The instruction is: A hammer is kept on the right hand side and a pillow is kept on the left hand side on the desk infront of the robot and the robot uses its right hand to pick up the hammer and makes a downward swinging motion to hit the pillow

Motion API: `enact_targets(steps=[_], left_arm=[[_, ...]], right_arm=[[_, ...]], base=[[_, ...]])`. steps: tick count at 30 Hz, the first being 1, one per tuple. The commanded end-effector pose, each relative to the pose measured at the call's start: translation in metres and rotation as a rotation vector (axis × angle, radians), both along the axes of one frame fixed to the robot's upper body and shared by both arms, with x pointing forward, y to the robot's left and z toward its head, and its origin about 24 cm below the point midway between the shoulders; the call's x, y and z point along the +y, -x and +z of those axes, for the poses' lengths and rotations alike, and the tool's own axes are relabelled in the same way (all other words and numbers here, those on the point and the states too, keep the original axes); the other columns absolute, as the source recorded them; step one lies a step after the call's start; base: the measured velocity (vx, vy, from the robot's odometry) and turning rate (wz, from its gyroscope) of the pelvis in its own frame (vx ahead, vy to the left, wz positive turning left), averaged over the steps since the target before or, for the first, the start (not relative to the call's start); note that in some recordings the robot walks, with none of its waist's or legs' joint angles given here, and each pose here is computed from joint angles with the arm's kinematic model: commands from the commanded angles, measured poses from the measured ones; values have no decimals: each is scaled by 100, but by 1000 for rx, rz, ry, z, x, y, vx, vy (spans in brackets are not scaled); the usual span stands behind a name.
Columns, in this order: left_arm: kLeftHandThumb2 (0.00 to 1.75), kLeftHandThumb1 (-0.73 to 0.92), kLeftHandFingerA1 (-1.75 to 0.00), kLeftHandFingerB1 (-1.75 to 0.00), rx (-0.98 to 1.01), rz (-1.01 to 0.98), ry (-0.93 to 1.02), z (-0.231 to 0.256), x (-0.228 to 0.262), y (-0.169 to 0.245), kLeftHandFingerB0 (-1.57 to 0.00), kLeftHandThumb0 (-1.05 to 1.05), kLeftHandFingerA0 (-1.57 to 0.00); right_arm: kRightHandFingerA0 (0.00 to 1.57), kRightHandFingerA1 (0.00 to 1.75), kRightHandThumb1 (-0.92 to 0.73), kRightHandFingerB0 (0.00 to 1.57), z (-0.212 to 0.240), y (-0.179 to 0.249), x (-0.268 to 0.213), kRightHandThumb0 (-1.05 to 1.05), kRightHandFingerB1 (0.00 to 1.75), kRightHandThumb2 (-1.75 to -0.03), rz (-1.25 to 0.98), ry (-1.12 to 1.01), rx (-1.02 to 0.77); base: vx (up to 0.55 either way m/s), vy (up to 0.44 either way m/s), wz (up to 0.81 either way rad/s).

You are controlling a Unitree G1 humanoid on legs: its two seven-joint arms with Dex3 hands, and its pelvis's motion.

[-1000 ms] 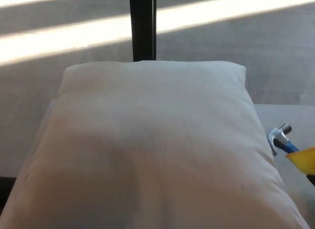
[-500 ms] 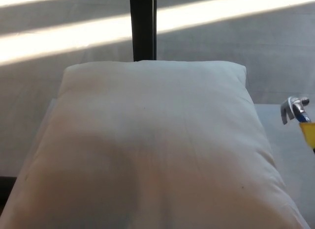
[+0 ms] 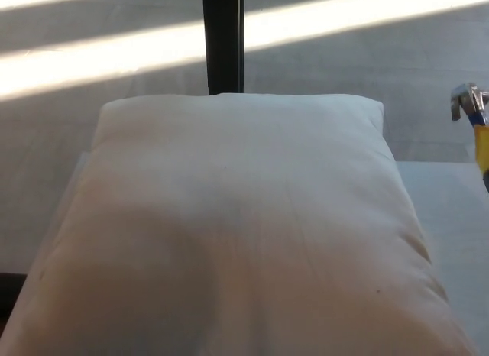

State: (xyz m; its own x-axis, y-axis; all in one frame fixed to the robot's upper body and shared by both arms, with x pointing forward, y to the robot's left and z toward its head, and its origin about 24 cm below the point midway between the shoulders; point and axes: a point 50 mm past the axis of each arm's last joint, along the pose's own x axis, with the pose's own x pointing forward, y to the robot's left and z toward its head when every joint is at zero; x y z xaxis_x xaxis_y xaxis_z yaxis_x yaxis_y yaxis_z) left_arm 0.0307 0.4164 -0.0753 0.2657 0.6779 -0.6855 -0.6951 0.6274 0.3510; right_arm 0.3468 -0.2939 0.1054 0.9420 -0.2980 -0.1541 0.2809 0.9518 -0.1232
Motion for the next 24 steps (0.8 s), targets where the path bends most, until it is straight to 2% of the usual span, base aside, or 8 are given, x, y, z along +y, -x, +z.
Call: enact_targets(steps=[1, 8, 10, 12, 13, 14, 19, 24], left_arm=[[60, 68, -65, -49, -12, 8, -3, 3, 4, 13, -67, -69, -74], [61, 71, -62, -49, 5, -5, -14, 4, 4, 13, -67, -68, -73], [61, 72, -62, -48, 5, 1, -14, 5, 6, 11, -68, -67, -74], [61, 71, -60, -48, 12, 4, -17, 5, 6, 11, -70, -68, -74], [61, 71, -64, -50, -10, 3, -12, 6, 7, 11, -68, -67, -73], [61, 71, -63, -50, -6, -1, -11, 5, 6, 12, -67, -67, -72], [61, 72, -64, -49, 11, -32, -11, 5, 6, 14, -64, -69, -71], [61, 69, -65, -50, 22, -8, -23, 5, 6, 14, -73, -70, -76]], right_arm=[[104, 175, -59, 62, 117, -32, 85, -34, 175, -119, 546, -540, 4], [104, 175, -63, 70, 125, -37, 113, -35, 169, -115, 613, -527, 72], [103, 175, -61, 72, 128, -38, 116, -35, 159, -117, 659, -547, 109], [103, 175, -57, 74, 135, -38, 118, -32, 159, -121, 687, -507, 109], [104, 175, -63, 77, 139, -38, 119, -34, 163, -111, 698, -526, 125], [104, 175, -65, 78, 143, -38, 121, -35, 167, -112, 717, -520, 124], [105, 175, -59, 80, 158, -36, 124, -33, 166, -118, 760, -497, 126], [103, 175, -54, 89, 177, -32, 131, -32, 156, -120, 858, -470, 133]], base=[[0, 0, 0], [0, 0, 0], [0, 0, 0], [0, 0, 0], [0, 0, 0], [0, 0, 0], [0, 0, 0], [0, 0, 0]])
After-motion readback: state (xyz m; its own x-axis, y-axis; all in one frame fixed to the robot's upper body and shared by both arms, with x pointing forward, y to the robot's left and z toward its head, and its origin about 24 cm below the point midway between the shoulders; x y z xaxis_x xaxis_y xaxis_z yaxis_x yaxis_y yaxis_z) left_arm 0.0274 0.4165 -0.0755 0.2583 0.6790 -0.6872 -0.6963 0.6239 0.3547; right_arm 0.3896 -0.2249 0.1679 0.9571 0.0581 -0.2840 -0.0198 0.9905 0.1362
